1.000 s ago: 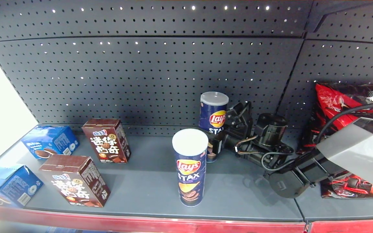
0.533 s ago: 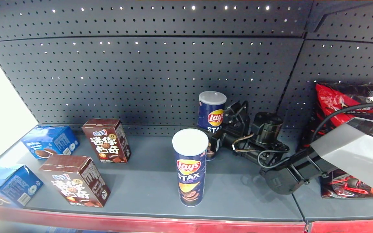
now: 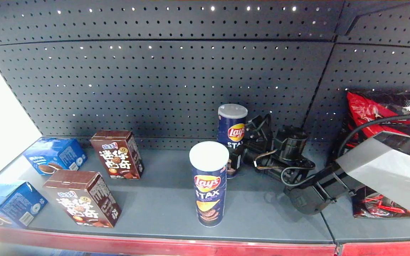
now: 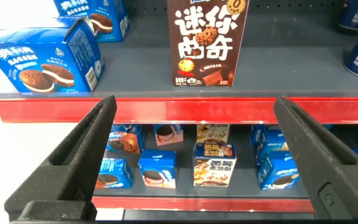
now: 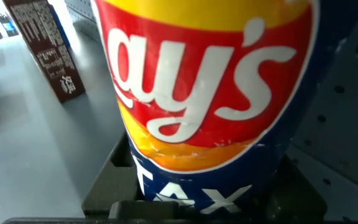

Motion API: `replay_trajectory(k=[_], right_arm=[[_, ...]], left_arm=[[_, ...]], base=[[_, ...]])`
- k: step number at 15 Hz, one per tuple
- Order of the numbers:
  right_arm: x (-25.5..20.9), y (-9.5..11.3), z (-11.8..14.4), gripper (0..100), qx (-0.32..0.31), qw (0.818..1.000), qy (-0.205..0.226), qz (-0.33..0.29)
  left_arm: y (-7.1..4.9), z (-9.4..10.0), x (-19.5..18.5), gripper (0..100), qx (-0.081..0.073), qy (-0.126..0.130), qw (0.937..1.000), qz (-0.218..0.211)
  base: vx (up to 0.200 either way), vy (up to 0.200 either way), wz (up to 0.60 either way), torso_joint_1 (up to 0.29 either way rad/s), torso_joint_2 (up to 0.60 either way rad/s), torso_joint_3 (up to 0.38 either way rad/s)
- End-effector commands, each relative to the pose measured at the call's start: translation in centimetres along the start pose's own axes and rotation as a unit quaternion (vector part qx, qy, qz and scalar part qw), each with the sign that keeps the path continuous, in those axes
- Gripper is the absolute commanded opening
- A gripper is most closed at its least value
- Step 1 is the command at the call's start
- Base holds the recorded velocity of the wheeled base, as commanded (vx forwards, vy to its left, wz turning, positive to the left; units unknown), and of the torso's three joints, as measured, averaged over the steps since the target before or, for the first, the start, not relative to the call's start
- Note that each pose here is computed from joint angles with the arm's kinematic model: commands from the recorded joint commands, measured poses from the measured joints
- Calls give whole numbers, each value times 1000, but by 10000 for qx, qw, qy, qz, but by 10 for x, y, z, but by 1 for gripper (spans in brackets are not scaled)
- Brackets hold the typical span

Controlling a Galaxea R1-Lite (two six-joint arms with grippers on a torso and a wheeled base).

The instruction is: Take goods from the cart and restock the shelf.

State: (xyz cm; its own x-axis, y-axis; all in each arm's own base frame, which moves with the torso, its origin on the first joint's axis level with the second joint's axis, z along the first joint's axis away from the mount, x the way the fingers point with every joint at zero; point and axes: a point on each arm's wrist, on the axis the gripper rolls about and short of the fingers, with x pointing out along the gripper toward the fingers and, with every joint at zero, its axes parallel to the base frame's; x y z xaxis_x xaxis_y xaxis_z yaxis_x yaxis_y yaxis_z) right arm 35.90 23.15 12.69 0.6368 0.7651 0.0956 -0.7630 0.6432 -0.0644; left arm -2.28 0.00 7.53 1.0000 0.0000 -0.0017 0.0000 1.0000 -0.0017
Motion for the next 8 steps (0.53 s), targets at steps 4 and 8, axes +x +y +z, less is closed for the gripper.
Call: replay_trajectory(k=[4,8], right_arm=[[0,2,-1,100,4,10000,19,5],[-5,4,-1,100,26,10000,85,-1]], left_arm=[[0,0,0,100,-7,7,10000,0],[0,0,0,100,1,7,10000,0]], base=[[0,0,0,0,0,0],[0,0,0,0,0,0]])
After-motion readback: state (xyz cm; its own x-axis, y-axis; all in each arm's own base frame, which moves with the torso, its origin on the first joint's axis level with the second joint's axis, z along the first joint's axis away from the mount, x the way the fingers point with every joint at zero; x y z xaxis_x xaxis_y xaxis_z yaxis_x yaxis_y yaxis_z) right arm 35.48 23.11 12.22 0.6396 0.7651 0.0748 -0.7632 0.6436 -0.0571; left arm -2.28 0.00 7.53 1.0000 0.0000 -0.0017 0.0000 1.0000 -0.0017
